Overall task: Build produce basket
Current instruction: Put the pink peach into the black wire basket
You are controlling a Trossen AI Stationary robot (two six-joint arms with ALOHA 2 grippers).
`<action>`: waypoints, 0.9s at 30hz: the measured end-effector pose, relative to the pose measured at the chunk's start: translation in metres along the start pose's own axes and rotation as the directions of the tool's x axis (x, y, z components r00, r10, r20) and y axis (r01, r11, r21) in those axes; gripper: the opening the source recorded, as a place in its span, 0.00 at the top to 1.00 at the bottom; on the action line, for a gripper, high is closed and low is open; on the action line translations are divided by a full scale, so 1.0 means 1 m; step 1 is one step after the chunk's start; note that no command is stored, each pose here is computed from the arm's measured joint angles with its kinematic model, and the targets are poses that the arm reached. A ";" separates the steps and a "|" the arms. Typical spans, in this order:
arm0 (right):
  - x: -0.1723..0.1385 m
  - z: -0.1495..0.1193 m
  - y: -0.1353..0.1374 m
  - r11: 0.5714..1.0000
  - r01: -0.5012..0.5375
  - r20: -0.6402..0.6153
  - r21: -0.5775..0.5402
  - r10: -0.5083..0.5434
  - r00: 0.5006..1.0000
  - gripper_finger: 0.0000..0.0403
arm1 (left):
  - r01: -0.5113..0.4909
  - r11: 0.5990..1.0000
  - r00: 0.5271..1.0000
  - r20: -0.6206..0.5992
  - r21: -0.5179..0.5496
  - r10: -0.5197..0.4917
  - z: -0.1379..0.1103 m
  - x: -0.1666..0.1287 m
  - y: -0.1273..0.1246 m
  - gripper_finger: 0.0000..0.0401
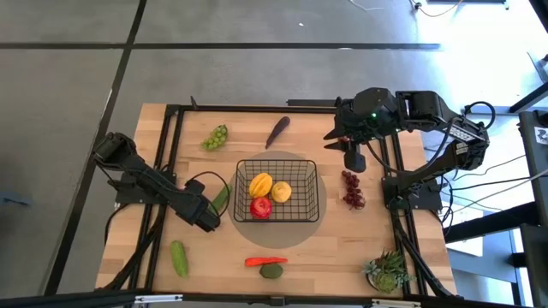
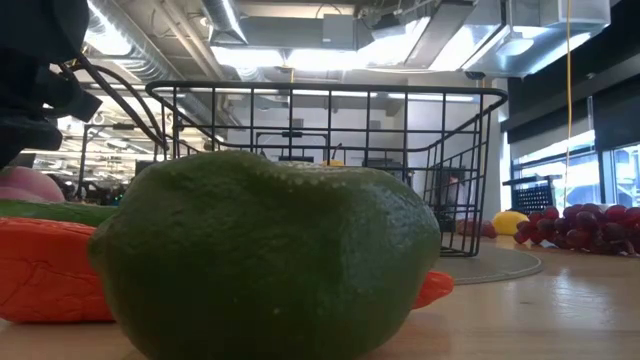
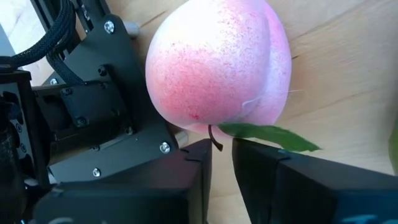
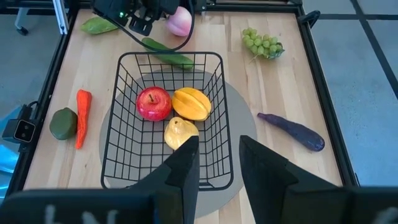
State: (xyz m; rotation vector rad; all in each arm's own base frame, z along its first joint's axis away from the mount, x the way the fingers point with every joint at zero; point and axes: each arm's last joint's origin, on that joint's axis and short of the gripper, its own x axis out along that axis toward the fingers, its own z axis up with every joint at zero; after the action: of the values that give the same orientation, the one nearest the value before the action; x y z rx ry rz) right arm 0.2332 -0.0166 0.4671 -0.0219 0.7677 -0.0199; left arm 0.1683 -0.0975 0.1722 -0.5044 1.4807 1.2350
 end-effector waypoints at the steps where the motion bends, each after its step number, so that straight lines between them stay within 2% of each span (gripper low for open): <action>1: 0.000 0.000 0.000 1.000 0.000 0.001 0.000 0.000 1.000 0.73 | 0.000 1.000 1.000 0.000 0.000 0.000 0.000 0.000 0.000 0.88; 12: 0.000 0.000 0.000 1.000 0.000 0.001 0.000 0.000 1.000 0.73 | 0.000 1.000 1.000 0.000 0.000 0.000 0.000 0.000 0.000 0.99; 27: 0.000 0.000 0.000 1.000 -0.001 0.001 0.000 0.001 1.000 0.73 | -0.001 1.000 1.000 -0.006 0.022 0.001 0.000 -0.002 0.000 1.00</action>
State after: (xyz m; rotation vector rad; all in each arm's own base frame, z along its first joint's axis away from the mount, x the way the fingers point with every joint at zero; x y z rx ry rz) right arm 0.2332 -0.0166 0.4672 -0.0220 0.7666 -0.0191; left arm 0.1688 -0.0981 0.1736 -0.4935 1.4979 1.2176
